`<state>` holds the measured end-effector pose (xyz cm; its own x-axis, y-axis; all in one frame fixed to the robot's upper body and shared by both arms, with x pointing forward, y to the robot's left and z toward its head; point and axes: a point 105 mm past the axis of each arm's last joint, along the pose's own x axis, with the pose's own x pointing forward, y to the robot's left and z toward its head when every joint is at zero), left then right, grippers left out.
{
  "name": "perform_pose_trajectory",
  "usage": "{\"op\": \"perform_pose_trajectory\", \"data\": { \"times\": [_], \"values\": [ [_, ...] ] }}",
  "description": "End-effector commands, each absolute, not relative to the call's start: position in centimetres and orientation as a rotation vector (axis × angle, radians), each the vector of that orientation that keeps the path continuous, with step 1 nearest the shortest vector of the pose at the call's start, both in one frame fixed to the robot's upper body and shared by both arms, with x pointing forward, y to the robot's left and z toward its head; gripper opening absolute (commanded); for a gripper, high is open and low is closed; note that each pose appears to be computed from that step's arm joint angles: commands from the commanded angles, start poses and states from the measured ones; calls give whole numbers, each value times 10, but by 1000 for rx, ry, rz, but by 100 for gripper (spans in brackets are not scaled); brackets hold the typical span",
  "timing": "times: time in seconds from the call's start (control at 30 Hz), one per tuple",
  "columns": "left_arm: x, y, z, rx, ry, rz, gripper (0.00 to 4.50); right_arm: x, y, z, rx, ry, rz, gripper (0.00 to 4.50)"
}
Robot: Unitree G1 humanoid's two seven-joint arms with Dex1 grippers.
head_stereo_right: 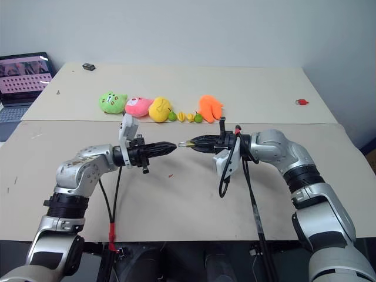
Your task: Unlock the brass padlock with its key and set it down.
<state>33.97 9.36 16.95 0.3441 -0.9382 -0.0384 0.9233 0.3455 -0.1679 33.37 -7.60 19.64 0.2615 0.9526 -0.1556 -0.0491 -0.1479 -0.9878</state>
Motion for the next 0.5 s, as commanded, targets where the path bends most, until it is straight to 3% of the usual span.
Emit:
{"op": "perform_pose_trajectory", "data": {
  "times": [0.03, 0.5],
  "values": [
    [344, 88, 188, -169, 101, -1240, 44, 322, -68, 212, -1388, -998, 1112, 8],
    [354, 85, 201, -215, 81, -1229, 44, 324, -66, 211, -1381, -981, 1105, 8]
  ]
}}
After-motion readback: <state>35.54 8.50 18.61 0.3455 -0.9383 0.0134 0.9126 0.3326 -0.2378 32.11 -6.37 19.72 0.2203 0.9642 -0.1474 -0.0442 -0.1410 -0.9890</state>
